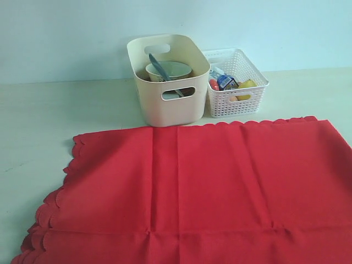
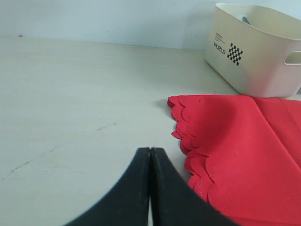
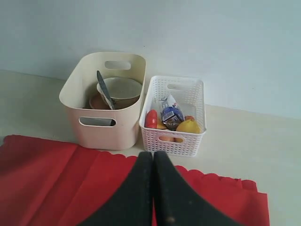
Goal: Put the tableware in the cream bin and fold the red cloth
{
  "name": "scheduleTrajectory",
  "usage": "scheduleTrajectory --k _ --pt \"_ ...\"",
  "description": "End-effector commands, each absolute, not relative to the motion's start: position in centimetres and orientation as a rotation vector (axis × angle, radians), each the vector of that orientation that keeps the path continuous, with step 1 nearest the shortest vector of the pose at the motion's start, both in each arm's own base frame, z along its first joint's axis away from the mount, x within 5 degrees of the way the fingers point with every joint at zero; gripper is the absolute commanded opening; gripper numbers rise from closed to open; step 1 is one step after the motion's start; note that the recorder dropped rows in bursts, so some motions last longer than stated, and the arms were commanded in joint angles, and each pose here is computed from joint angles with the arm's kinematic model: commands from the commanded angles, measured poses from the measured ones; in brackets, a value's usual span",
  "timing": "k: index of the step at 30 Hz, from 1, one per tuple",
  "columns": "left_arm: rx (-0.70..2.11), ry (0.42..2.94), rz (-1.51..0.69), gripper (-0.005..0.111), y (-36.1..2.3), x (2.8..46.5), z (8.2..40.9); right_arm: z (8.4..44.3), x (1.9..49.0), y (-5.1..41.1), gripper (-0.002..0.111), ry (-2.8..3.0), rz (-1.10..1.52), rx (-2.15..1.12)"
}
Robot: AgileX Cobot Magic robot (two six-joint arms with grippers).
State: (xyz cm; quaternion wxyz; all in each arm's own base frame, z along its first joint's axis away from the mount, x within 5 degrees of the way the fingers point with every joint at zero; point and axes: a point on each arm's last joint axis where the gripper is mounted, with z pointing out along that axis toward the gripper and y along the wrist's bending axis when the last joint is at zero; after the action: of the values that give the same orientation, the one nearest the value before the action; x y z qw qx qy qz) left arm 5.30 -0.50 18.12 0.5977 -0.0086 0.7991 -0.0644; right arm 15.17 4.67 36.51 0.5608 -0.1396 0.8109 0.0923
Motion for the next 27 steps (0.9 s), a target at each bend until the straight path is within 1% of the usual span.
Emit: scheduleTrajectory --k 1,10,18,27 --pt "-0.02 1.844 -0.15 0.0 -0.5 5.3 18.1 36.3 15.2 4.7 0.0 1.915 0.226 -0.32" --pt "-0.013 1.851 -0.144 0.0 -0.5 5.2 18.2 36.4 15.2 4.7 0.0 1.912 0.226 -0.319" --pt "-0.005 1.783 -0.156 0.0 -0.6 5.5 23.1 36.5 15.3 4.7 0.0 1.894 0.225 -0.314" --pt "0.002 1.809 -0.159 0.0 -0.9 7.9 28.7 36.6 15.4 4.7 0.0 1.88 0.224 -0.31"
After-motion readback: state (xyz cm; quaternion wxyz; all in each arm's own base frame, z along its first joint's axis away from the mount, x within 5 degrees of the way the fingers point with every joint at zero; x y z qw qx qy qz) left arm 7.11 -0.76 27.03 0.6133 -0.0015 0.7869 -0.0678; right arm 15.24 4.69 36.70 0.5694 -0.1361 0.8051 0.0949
